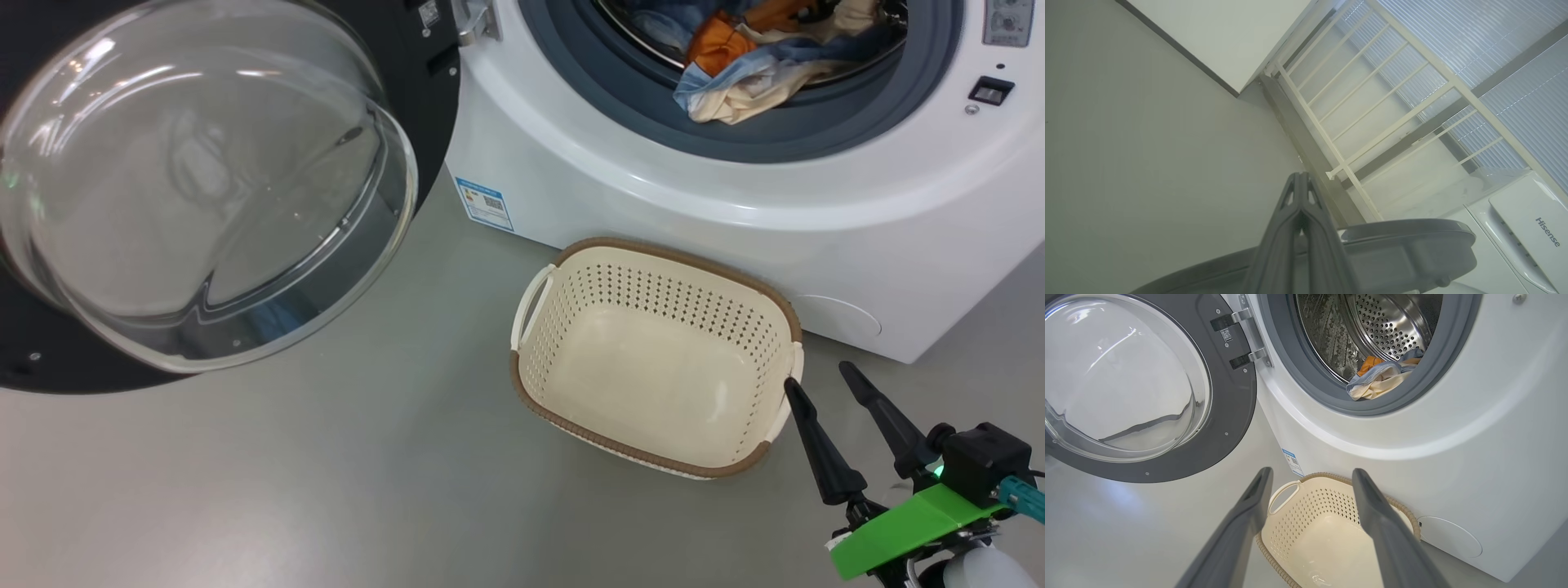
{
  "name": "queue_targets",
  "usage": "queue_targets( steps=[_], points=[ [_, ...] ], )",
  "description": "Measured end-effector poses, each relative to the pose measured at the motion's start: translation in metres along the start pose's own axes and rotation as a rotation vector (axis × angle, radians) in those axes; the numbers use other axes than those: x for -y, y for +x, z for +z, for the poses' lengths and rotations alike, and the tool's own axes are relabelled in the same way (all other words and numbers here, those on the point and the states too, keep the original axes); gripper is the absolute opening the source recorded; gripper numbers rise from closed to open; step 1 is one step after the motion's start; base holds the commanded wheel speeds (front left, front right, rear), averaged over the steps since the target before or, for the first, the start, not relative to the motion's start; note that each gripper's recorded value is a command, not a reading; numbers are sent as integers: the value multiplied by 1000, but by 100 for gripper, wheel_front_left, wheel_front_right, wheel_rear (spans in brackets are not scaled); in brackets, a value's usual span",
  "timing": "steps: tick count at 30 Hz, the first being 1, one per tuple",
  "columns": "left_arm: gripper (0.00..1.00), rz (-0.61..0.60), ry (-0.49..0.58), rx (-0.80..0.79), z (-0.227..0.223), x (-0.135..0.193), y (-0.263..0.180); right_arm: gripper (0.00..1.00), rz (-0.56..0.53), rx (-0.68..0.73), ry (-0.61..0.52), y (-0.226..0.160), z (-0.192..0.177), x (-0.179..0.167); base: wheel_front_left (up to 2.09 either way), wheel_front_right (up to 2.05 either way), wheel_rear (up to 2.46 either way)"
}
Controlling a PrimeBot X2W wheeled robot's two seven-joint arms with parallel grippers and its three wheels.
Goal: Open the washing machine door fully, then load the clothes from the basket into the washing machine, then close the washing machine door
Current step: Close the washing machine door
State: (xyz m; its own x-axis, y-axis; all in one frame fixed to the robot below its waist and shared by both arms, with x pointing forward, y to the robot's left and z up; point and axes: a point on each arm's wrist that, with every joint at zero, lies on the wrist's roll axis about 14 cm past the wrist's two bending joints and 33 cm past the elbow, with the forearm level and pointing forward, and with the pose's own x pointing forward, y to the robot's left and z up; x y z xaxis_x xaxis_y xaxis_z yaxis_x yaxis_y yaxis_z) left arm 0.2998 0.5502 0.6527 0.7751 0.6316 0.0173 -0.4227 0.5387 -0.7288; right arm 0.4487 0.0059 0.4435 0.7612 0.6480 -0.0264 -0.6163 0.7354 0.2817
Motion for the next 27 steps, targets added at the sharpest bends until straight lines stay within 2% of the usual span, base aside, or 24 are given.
queue_targets(
  steps=[4,11,27],
  points=[
    [0,36,-10,-128,-26,-9,5,100,-8,-3,5,0,-3,5,0,0,0],
    [0,53,-3,-212,-50,-9,13,100,-19,-25,3,-1,-11,15,0,0,0],
    [0,42,40,-325,-60,-6,7,100,-13,5,-10,3,1,12,0,0,0]
  ],
)
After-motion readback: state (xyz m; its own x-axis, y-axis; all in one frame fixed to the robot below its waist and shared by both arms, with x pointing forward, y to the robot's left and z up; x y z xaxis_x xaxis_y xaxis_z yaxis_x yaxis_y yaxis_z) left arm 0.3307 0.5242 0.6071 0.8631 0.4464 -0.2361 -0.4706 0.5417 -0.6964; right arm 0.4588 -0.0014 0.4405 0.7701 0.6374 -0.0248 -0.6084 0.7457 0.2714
